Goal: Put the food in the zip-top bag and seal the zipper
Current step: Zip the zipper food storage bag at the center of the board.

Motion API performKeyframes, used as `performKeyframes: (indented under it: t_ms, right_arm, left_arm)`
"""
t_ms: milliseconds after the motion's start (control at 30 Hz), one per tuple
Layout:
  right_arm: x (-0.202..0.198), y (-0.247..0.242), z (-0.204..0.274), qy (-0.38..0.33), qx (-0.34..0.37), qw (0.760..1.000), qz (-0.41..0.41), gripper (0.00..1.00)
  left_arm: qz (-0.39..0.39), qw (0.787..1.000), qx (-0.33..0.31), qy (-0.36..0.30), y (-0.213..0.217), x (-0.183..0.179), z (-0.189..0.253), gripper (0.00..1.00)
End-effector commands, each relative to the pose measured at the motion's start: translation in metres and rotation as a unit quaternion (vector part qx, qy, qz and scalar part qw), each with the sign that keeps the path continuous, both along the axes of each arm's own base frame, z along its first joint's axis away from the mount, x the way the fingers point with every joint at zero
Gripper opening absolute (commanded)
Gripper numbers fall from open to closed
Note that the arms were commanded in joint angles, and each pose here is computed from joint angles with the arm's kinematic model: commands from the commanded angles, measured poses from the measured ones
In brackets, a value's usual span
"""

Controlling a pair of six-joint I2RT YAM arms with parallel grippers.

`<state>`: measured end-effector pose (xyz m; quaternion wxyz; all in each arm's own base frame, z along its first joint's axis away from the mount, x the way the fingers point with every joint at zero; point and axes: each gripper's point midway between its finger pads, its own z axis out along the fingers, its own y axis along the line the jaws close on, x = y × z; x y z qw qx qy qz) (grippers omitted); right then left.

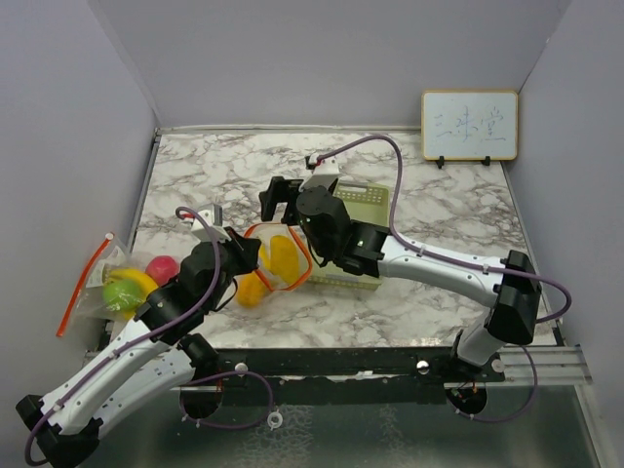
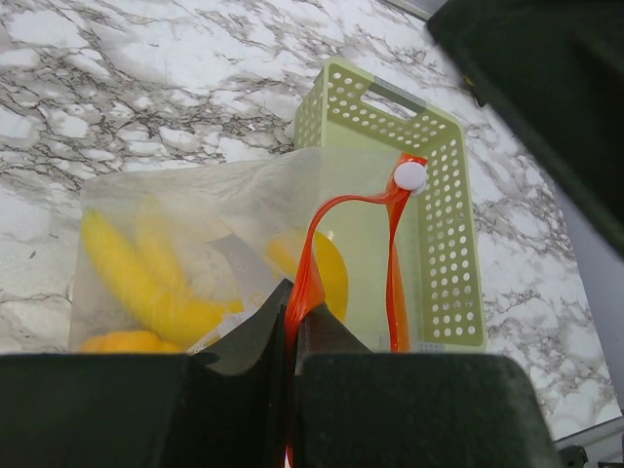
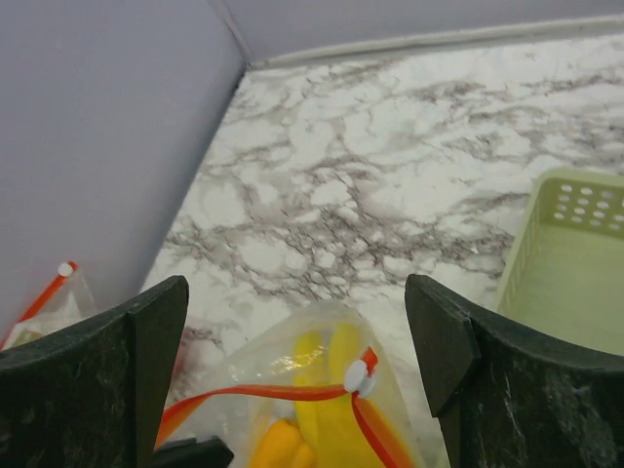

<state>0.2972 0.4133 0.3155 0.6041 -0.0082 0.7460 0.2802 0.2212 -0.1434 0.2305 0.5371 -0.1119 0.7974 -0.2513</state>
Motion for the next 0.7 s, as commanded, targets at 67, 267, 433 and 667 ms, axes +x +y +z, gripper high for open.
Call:
performKeyframes:
  t_ms: [67,267,433,667]
  right_arm:
    - [0.003,-0.021,-0.064,0.103,-0.046,0.993,-0.025,0.85]
    - [-0.005,-0.013,-0.084,0.136,-0.041,0.990,0.021,0.72]
    - [-0.009,0.002,-0.095,0.152,-0.042,0.986,0.054,0.61]
    - [-0.017,0.017,-0.099,0.170,-0.028,0.981,0.086,0.21]
  left_arm:
    - [-0.008,0.999,-0.024,-0.020,-0.003,-0.001,0.013,0.00]
    - [-0.005,0.999,-0.025,-0.023,-0.001,-0.002,0.013,0.00]
    - [-0.007,0.999,-0.026,-0.022,-0.002,-0.001,0.013,0.00]
    - [-0.004,0.999,-0.027,-0.022,-0.001,-0.001,0.012,0.00]
